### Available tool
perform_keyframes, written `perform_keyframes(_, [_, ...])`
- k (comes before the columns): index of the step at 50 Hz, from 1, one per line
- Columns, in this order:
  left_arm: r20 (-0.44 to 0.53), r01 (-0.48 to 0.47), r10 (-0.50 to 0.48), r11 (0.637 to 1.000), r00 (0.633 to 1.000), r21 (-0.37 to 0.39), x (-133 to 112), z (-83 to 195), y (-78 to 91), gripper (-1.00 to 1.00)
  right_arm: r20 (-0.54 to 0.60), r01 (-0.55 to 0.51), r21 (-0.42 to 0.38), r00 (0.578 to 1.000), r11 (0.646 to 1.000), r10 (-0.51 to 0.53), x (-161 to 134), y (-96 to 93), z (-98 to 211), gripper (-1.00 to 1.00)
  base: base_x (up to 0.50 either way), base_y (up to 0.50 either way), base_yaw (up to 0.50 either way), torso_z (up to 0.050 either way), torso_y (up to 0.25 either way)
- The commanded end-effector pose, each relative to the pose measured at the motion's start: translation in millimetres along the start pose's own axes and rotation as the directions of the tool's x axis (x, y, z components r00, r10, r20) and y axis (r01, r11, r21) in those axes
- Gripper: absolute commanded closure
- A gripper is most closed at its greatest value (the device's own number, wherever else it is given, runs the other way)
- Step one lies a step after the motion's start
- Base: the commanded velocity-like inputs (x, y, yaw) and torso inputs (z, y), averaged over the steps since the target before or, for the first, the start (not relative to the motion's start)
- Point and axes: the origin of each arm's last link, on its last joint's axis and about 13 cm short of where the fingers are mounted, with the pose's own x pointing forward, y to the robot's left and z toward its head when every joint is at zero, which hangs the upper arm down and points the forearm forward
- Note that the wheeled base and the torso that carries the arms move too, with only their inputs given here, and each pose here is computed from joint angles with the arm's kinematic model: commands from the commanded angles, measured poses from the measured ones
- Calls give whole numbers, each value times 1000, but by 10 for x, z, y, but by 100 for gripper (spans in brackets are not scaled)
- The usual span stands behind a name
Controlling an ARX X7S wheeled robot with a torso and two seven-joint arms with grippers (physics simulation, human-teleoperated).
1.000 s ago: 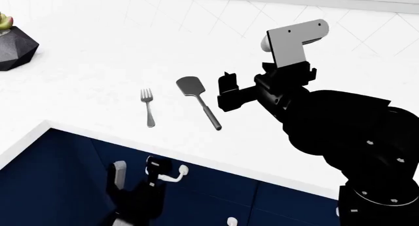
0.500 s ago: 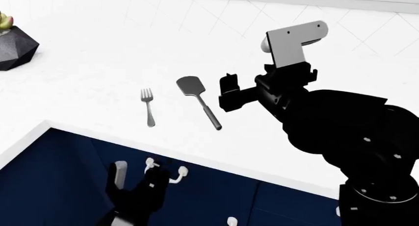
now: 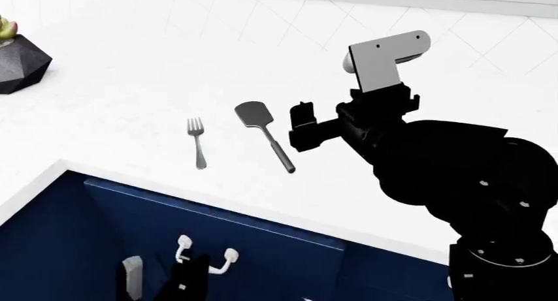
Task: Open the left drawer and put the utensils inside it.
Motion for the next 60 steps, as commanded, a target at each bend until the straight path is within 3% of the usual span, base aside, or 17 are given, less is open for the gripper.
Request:
perform_keyframes(1, [77,80,-72,991,994,-110,-648,-55,203,100,-7,0,6,1000,1000,0,9,-4,-17,-100,0,0,0,0,0])
perform_keyframes(9, [131,110,-90,981,987,-159,-1348,-236,514,100,-8,0,5,1000,1000,0,12,-3,-26,-100,0,0,0,0,1])
perform_keyframes(15, [194,155,-125,977,973,-149,-1745,-315,460,100,-9,0,-2,1000,1000,0,7,7,-21,-100,0,0,0,0,0])
perform_keyframes(18, [235,169,-129,973,963,-158,-1851,-312,422,100,-8,2,1,1000,1000,-2,5,-3,-18,-100,0,0,0,0,3])
perform_keyframes(20, [269,174,-114,961,956,-213,-1894,-263,457,100,-9,4,4,1000,1000,-4,16,-12,-20,-100,0,0,0,5,0])
perform_keyframes(23, [297,207,-144,959,944,-193,-1937,-204,514,100,-9,2,3,1000,1000,-2,17,-7,-22,-100,0,0,0,0,0])
perform_keyframes(26, [384,299,-209,935,899,-189,-2109,-24,669,100,-14,4,1,1000,1000,-4,19,-9,-39,-100,0,0,0,0,4])
perform_keyframes(31, [451,298,-174,929,876,-221,-2274,76,828,100,-16,9,2,1000,1000,-9,16,-3,-27,-100,-1,2,2,2,2])
perform_keyframes(41, [524,310,-148,921,839,-236,-2428,156,948,100,-18,2,3,1000,1000,-2,21,14,-39,-100,-1,4,4,0,0])
perform_keyframes(48, [623,387,-156,887,767,-254,-2614,286,971,100,-18,3,4,1000,1000,-3,25,12,-36,-100,0,1,1,0,1])
perform_keyframes(49, [660,422,-160,869,734,-259,-2646,310,975,-100,-19,3,3,1000,1000,-3,28,15,-43,-100,-1,4,4,0,0])
perform_keyframes(50, [729,436,-141,869,670,-233,-2684,370,999,-100,-20,1,2,1000,1000,-1,28,18,-53,-100,0,0,0,0,0])
perform_keyframes(53, [825,459,-112,868,554,-190,-2736,449,1040,-100,-23,2,6,1000,1000,-2,39,11,-59,-100,0,0,0,0,0])
perform_keyframes(54, [815,476,-121,856,567,-204,-2767,434,1047,-100,-23,1,6,1000,1000,-1,37,11,-61,-100,0,0,0,0,0])
perform_keyframes(55, [829,469,-109,861,549,-197,-2760,439,1061,-100,-23,2,6,1000,1000,-2,38,11,-61,-100,0,0,0,0,0])
perform_keyframes(59, [841,469,-84,857,535,-213,-2765,414,1108,-100,-25,6,-1,1000,1000,-6,40,15,-57,-100,0,0,0,0,0])
perform_keyframes(60, [870,471,-59,858,489,-206,-2793,434,1137,-100,-26,5,0,1000,1000,-5,38,15,-48,-100,0,0,0,0,0])
